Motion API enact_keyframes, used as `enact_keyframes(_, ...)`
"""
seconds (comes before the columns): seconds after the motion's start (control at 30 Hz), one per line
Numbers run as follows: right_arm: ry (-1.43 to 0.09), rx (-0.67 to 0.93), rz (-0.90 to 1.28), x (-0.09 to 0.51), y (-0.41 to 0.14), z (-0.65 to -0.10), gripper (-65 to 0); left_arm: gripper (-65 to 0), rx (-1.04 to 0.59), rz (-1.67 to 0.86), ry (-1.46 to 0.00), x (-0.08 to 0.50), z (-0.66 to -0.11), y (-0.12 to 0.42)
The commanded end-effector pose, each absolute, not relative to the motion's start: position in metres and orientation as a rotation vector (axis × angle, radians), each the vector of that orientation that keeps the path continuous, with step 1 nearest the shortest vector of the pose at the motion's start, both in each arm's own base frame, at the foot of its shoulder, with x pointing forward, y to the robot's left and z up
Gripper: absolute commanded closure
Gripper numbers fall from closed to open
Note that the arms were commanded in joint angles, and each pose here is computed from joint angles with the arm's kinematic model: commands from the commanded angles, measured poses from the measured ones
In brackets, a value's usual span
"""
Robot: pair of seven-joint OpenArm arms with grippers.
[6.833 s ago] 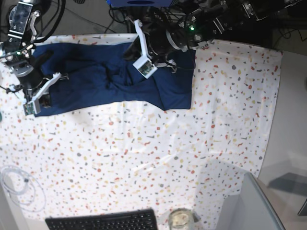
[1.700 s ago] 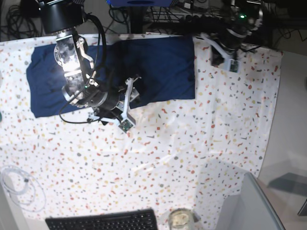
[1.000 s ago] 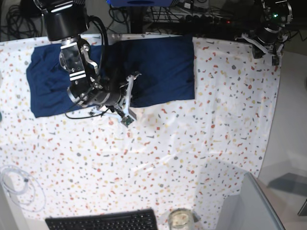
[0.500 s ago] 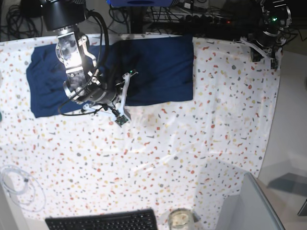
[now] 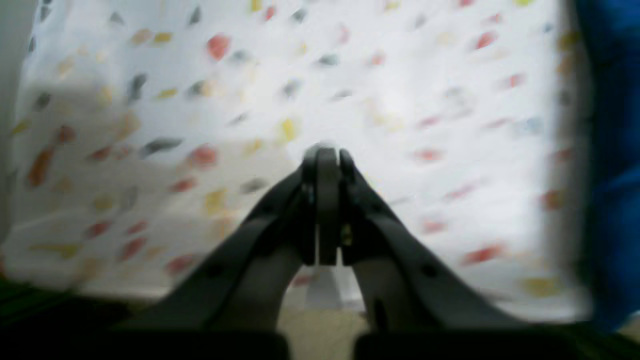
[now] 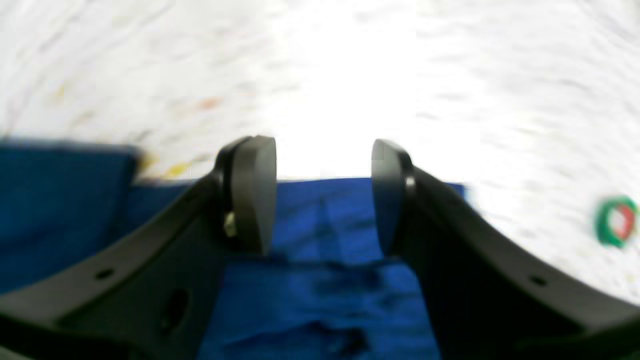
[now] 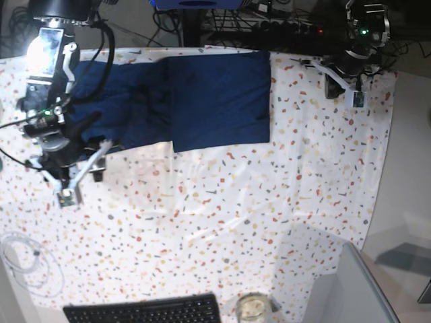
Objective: Layout the t-shirt on the table in an organized manner, then fold the t-shirt properly
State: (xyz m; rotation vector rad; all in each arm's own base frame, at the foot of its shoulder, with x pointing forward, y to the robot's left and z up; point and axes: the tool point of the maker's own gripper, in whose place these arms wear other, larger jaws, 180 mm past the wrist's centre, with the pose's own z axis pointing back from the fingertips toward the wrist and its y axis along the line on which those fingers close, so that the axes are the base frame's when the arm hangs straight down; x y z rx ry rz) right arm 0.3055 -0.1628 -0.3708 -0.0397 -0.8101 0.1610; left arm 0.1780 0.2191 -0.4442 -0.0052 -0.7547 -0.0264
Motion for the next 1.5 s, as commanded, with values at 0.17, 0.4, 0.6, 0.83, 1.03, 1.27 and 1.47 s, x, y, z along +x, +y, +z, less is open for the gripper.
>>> enact_keyframes(0.17, -0.793, -0.179, -0.079, 0.287, -0.266, -0.372, -37.2, 0.0, -0.254, -0.186, -0.794, 0.19, -0.439, 0.102)
enact_keyframes(0.4, -0.693, -0.043, -0.147, 0.253, -0.302, -0.395, -45.9, 0.0, -0.251, -0.198, -0.65, 0.181, -0.495, 0.106)
enact_keyframes(0.6, -0.639, 0.063, -0.302, 0.236, -0.31, -0.413, -47.6, 0.0, -0.181, -0.239, -0.663, 0.212, -0.498, 0.138)
enact_keyframes(0.83, -0.557, 0.211, -0.369, 0.223, -0.289, -0.444, -47.6, 0.0, -0.091, -0.329, -0.709, 0.248, -0.488, 0.149)
enact_keyframes(1.03, -0.498, 0.256, -0.389, 0.21, -0.278, -0.462, -47.6, 0.0, -0.122, -0.326, -0.82, 0.265, -0.451, 0.138)
enact_keyframes(1.27, -0.489, 0.464, -0.455, 0.2, -0.245, -0.473, -47.7, 0.0, -0.044, -0.239, -0.888, 0.249, -0.418, 0.178)
enact_keyframes(1.47, -0.434, 0.553, -0.477, 0.2, -0.223, -0.489, -47.7, 0.0, 0.096, -0.079, -0.835, 0.239, -0.434, 0.261)
